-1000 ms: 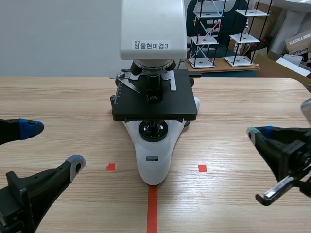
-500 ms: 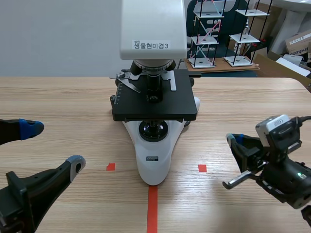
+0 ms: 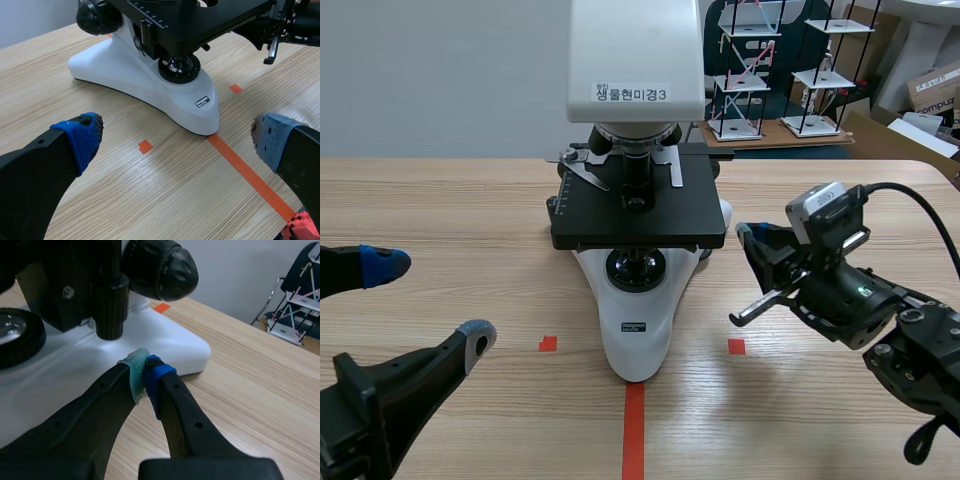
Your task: Point at the stage knob
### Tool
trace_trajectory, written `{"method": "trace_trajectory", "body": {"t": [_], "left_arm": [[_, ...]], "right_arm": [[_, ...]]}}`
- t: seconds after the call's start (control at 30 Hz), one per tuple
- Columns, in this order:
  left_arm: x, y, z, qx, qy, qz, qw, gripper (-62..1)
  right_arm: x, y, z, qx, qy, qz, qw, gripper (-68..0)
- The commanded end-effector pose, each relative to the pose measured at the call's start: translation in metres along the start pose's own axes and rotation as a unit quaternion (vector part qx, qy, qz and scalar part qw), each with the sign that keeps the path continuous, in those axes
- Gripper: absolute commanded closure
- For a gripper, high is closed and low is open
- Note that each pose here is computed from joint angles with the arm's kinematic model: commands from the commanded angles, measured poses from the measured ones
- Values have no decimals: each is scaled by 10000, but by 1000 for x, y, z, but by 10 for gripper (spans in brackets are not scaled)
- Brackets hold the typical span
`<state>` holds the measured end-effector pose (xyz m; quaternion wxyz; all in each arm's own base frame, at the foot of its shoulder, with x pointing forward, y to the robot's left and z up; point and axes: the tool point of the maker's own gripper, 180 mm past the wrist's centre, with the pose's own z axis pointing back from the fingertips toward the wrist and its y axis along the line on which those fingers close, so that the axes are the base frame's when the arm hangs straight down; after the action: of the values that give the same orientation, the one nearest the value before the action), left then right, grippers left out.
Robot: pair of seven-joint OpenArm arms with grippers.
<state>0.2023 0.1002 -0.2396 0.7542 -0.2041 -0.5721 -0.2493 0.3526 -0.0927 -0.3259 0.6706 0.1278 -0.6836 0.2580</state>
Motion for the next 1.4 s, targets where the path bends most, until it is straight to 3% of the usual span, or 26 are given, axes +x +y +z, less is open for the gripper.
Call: {"method": "trace_trajectory", "body": {"t": [0.0,0.1,1.37], "left_arm": [[8,-3,0,-29,-155,27,9999,-623],[8,-3,0,-29,-153,27,9999,-623],[7,-3,0,-29,-142,27,9999,-623]], "right_arm": [[13,-4,-6,-22,-215,67,9997,-1],[18,-3,-5,-3,-333,54,9994,-1],[16,-3,-5,3,-311,66,9995,-2]]}}
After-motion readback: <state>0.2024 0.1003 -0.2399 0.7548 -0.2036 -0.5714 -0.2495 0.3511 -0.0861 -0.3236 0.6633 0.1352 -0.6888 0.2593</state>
